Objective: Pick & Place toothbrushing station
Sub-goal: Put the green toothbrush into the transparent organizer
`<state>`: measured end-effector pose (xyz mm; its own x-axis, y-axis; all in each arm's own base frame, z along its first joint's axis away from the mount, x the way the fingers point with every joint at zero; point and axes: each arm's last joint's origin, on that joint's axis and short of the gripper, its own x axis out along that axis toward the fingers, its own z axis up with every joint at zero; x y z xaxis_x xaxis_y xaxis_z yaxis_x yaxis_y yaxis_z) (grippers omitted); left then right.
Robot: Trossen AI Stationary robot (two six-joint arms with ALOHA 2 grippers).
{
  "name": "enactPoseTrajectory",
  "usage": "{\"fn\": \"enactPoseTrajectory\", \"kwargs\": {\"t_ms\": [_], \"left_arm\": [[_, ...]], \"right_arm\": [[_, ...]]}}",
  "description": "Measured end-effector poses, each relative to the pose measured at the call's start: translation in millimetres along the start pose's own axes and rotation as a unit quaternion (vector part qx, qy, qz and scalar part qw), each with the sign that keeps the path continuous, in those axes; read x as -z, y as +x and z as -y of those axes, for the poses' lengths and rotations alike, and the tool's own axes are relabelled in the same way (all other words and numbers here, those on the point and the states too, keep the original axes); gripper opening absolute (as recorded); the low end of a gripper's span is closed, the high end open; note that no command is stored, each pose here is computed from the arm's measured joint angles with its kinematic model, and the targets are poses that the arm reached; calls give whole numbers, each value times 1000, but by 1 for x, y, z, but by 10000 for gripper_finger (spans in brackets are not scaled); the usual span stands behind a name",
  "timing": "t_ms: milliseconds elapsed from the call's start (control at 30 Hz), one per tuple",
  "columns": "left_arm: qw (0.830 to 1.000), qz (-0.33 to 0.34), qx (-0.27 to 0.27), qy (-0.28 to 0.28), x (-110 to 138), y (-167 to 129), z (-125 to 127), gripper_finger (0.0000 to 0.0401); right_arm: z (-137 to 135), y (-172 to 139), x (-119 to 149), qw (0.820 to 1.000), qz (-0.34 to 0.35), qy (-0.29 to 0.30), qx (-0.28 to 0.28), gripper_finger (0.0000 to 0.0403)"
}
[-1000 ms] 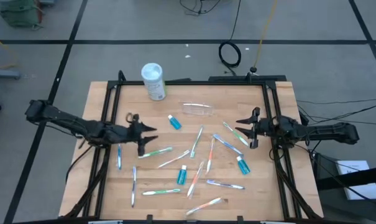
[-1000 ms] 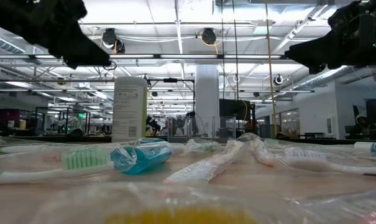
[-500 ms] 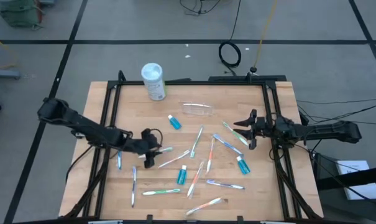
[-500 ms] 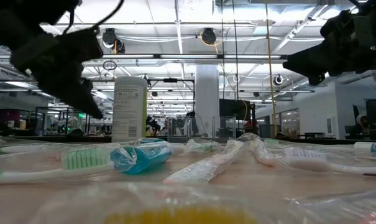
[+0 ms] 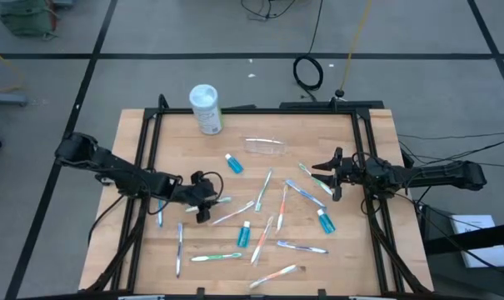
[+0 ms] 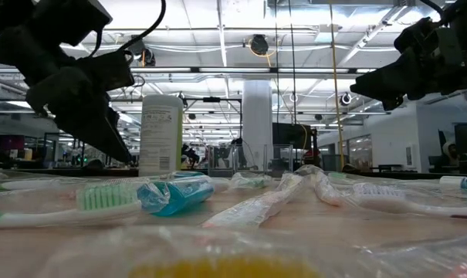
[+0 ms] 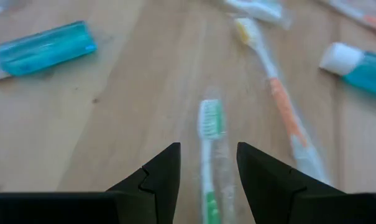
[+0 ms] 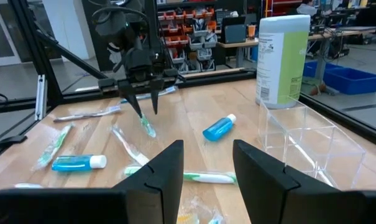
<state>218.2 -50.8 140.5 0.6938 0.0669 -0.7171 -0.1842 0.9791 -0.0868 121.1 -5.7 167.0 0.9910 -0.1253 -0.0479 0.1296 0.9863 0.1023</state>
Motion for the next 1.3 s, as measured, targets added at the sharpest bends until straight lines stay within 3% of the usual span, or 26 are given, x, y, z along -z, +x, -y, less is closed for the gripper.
{"fn": "enactPoseTrajectory", "kwargs": {"t_ms": [100,300,633,900,1200,1300], "left_arm": [[1000,1,19,3,-3,1,-3,161],[1000,2,10,-3,-5,4,-9,161],[999,-46,24,3,2,36,-16,161],[999,-45,29,-2,-3,36,-19,161],[998,30,51,-7,-17,36,-14,161],[996,83,38,-14,-26,35,-14,161]], "right_arm": [[0,0,0,1000,1,-2,0,130],[0,0,0,1000,1,-3,0,130],[0,0,0,1000,1,-3,0,130],[0,0,0,1000,1,-6,0,130],[0,0,0,1000,1,-7,0,130],[0,0,0,1000,1,-7,0,130]]}}
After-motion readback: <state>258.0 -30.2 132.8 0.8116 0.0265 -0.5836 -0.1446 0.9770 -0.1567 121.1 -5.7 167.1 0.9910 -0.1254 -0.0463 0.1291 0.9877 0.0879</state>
